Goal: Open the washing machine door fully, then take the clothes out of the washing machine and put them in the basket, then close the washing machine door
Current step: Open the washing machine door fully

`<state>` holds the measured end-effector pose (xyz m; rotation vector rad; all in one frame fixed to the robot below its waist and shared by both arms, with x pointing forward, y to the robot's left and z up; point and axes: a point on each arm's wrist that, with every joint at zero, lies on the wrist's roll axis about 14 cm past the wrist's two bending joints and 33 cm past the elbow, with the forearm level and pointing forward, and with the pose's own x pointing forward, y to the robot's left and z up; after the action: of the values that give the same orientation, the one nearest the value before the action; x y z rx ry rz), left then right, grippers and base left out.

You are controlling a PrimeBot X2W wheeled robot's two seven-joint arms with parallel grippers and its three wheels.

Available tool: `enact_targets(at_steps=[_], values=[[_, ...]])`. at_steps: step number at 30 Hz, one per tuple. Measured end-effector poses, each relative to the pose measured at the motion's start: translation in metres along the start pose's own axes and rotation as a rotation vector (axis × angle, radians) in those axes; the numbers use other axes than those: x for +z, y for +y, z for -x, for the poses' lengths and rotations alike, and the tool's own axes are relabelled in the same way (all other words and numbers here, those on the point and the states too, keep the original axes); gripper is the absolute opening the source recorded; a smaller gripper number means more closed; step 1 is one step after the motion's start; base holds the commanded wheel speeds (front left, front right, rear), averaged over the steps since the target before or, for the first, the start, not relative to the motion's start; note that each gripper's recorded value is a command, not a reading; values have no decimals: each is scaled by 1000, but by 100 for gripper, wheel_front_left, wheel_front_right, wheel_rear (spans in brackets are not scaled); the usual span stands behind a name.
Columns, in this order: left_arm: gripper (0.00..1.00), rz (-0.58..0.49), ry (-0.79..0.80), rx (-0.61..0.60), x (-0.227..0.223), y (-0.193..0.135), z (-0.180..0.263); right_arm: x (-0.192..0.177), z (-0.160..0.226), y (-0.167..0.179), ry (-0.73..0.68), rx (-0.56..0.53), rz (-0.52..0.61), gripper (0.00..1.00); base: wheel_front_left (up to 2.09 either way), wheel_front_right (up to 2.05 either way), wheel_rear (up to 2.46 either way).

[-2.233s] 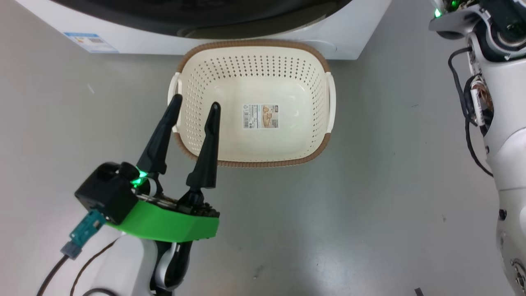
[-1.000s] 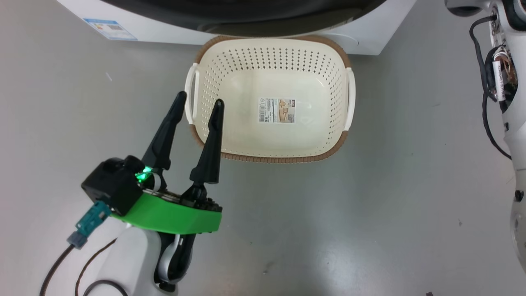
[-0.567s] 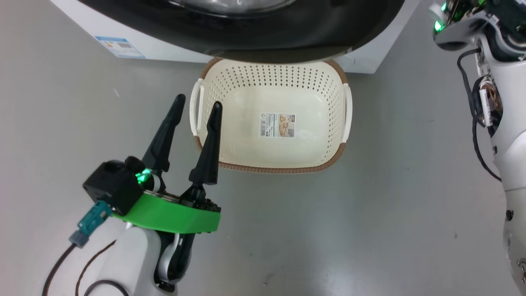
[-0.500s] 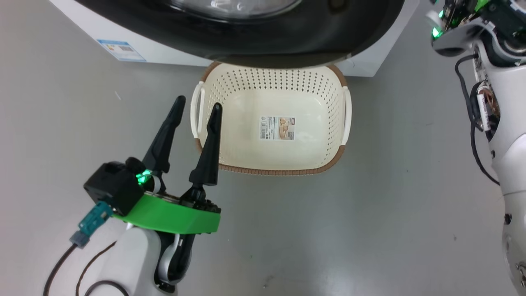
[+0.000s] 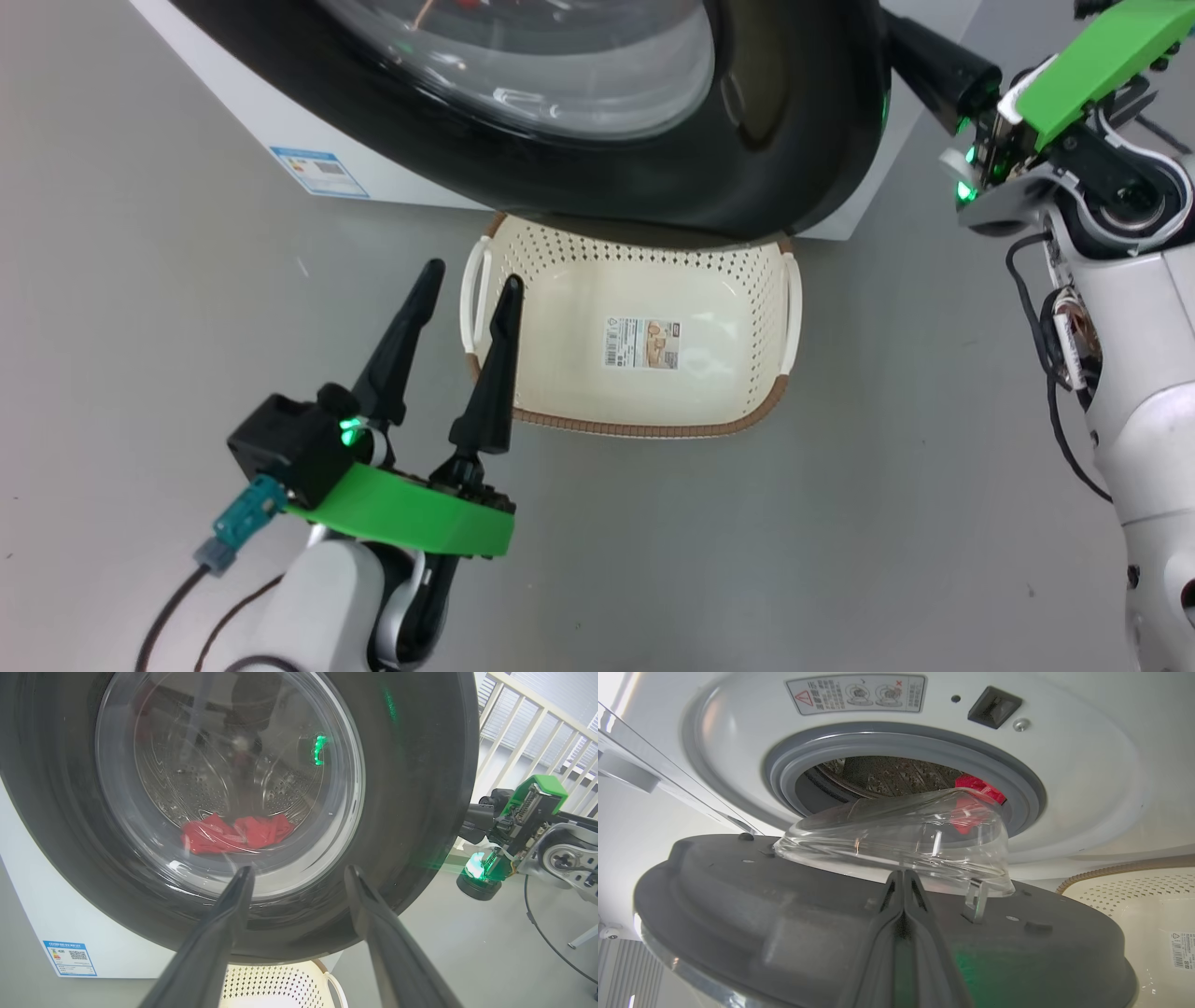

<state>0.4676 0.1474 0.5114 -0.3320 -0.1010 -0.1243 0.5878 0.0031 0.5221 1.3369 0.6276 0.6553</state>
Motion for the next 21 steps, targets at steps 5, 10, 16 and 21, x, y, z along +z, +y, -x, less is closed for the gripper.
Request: enact_targets(at_steps=[5,10,16,21], values=[[100,0,1,3,3,-2,9,-11,5,4,20,2,3,0,0,0,0],[100,0,-5,6,10,-3,16,-23,9,3,39,-2,-4,0,0,0,0],[100,5,-10,19,14,-1,25,-39,6,5,77,0,-11,0,0,0,0],[100,5,-11,27,15,0,25,-41,5,6,82,4,-15,0,0,0,0]])
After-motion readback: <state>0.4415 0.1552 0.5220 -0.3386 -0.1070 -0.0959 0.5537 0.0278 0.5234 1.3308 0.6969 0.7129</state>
